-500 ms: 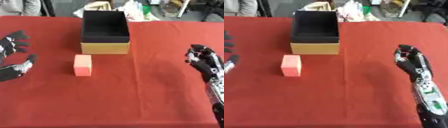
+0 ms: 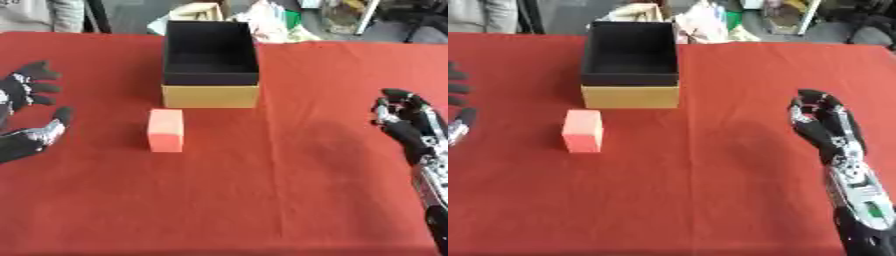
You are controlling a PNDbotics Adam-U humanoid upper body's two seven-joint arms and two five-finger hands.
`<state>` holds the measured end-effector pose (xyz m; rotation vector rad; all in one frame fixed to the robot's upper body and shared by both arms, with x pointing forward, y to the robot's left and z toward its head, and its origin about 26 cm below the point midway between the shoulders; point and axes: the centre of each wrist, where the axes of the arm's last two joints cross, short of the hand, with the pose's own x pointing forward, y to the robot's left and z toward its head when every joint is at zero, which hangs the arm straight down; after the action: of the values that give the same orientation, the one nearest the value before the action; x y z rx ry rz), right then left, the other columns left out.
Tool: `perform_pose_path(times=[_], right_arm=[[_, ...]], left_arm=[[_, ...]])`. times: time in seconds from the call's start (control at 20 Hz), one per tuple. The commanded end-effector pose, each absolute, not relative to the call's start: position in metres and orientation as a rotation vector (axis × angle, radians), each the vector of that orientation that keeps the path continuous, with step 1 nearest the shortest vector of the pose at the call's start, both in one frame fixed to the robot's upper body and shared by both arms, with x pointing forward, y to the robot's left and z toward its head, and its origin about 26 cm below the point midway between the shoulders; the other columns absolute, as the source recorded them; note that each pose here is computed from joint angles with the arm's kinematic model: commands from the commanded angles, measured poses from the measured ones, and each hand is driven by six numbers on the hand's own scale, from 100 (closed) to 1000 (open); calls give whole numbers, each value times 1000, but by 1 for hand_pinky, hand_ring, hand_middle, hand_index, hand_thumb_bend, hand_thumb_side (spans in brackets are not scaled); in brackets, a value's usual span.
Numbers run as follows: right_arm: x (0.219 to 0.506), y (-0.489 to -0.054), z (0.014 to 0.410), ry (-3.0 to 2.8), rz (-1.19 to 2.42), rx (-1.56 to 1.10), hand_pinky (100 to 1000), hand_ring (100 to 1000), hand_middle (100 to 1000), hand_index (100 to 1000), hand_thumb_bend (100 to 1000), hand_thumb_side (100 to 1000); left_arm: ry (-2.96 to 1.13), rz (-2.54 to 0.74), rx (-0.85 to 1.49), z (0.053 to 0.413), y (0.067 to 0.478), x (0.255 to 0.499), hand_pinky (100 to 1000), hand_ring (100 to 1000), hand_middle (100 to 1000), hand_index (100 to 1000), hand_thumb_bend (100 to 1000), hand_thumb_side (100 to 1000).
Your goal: Pick up objects on the table and place them in the box.
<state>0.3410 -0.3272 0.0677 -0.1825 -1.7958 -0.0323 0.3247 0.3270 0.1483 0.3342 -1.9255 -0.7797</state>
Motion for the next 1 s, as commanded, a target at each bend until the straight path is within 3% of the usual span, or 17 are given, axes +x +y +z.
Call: perform_pose_path(times=[0.05,0.45,0.75,1.0], right_arm=[[343,-331,80,-1827,-15,-191,514,617,577,709,100,100],[344,-329,80,-1825,5,-180,514,617,577,709,100,100],[343,-328,79,-1821,9,-178,514,617,577,709,100,100],[344,-327,79,-1822,12,-172,514,617,577,709,100,100]], left_arm=[[-1937,-864,367,166,327,327,746,800,813,953,258,291],[-1847,-1285,326,192,306,348,760,812,831,946,278,278],[-1773,-1381,287,190,280,372,768,833,867,952,262,249],[-1740,-1452,262,184,255,390,774,847,890,956,268,281]])
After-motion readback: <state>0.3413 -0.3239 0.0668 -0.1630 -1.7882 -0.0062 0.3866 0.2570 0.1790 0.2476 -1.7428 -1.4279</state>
